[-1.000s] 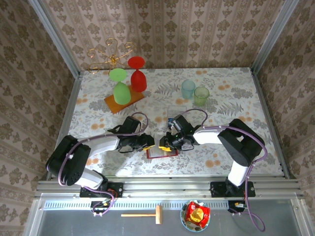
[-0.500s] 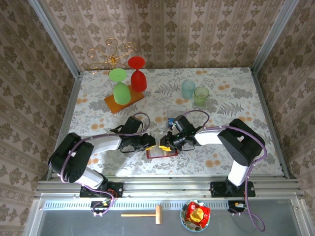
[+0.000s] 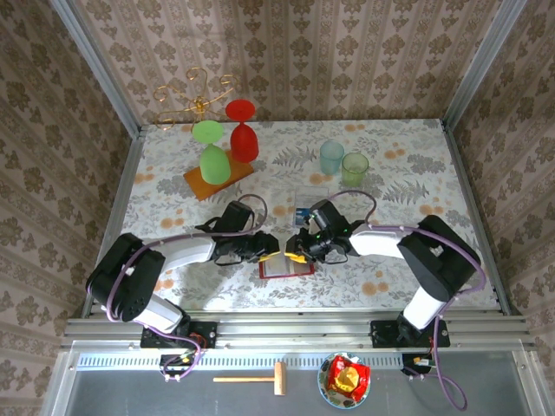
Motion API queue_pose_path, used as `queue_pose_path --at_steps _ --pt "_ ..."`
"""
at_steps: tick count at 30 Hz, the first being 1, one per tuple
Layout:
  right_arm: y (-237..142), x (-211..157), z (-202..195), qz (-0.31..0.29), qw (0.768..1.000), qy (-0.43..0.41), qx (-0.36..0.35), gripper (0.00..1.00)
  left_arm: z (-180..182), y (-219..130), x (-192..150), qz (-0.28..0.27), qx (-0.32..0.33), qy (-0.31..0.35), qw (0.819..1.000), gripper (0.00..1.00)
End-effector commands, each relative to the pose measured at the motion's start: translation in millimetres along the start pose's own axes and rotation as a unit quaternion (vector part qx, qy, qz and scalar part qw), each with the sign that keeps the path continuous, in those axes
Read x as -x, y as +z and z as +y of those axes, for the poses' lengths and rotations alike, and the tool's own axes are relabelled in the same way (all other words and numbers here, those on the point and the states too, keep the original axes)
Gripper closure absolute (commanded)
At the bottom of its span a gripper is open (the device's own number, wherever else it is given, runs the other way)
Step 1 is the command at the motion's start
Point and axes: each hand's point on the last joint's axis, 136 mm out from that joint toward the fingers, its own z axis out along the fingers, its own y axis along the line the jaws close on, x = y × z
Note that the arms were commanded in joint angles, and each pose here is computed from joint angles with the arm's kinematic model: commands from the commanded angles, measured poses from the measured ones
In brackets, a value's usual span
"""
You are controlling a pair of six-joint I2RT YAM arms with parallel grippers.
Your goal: Take the credit cards out of the card holder
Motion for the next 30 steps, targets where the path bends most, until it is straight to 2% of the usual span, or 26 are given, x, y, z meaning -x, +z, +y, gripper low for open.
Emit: queue_pose_path --at_steps 1,9,15,22,30 --pt "-24 7 -9 -0.035 0.998 -0.016 -0.044 0.71 -18 0 3 0.006 -0.019 0.01 1.0 0.64" --pt "-61 15 -25 -0.074 0.993 -0.031 -0.09 0.71 -35 12 3 0.023 -0.025 0.027 0.999 0.58" --pt "-75 15 -28 -0.087 0.992 -0.031 -0.086 0.7 -44 27 2 0.038 -0.026 0.035 0.998 0.52" --pt "-82 13 -30 -0.088 0.992 -0.033 -0.083 0.7 -51 46 -2 0.055 -0.023 0.036 0.998 0.5" --pt "-85 13 -26 -0.091 0.993 -0.034 -0.072 0.7 -56 45 -1 0.052 -0.023 0.042 0.998 0.49"
